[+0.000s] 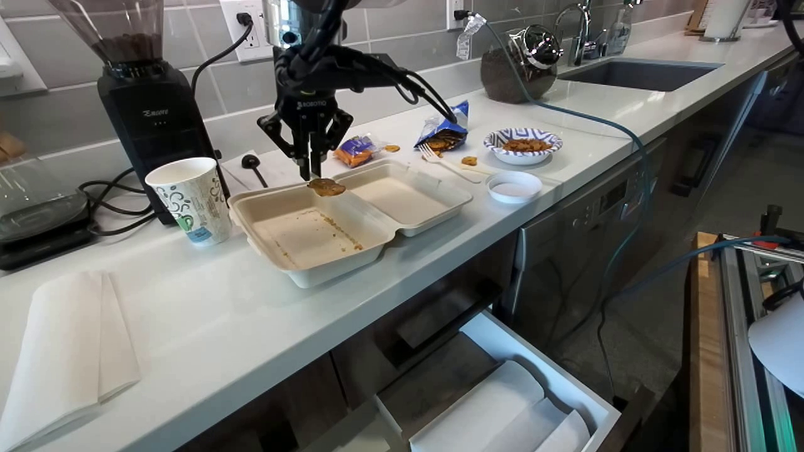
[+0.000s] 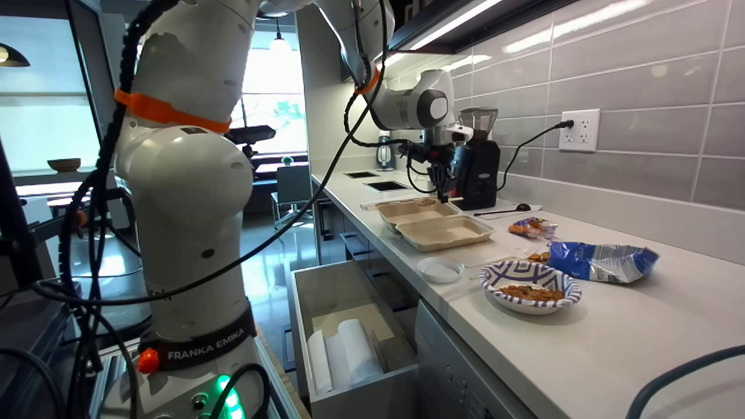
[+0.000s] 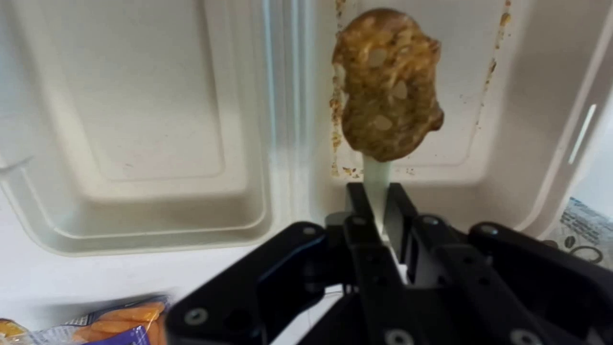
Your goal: Place the cookie on the white spoon in the food pack.
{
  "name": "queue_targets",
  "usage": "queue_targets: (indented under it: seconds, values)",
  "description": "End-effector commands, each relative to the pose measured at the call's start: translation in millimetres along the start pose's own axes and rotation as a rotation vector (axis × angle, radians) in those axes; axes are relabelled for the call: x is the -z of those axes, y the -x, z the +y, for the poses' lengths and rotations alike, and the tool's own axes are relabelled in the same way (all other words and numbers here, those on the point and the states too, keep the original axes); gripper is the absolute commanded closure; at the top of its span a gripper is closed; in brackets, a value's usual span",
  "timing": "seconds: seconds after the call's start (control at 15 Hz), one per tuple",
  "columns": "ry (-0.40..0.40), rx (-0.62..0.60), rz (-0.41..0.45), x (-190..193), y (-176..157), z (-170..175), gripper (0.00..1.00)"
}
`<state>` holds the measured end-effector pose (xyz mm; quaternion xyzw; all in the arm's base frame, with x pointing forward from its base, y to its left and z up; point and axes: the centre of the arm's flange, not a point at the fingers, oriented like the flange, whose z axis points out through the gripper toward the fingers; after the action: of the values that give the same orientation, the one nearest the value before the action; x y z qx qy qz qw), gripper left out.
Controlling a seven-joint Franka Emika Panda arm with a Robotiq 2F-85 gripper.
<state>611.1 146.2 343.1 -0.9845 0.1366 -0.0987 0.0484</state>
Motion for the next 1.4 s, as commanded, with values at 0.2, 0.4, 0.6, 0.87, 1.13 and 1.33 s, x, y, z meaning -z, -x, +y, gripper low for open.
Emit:
queue_targets:
  seconds: [0.2,0.4,0.6,0.87,1.13,1.33]
  values:
    - [-0.002,0.0,0.066,-7.4,3.9,-7.5,0.97]
    - [-0.035,0.019,0.12,-3.8,3.8,-9.4,0.97]
    - [-0.041,0.024,0.159,-1.8,3.5,-8.5,0.97]
    - [-0.031,0.088,0.217,-0.2,10.8,-4.3,0.97]
    - [-0.047,0.128,0.237,-3.3,20.5,-1.2,0.97]
    - [-0.072,0.151,0.251,-1.4,29.1,0.0,0.97]
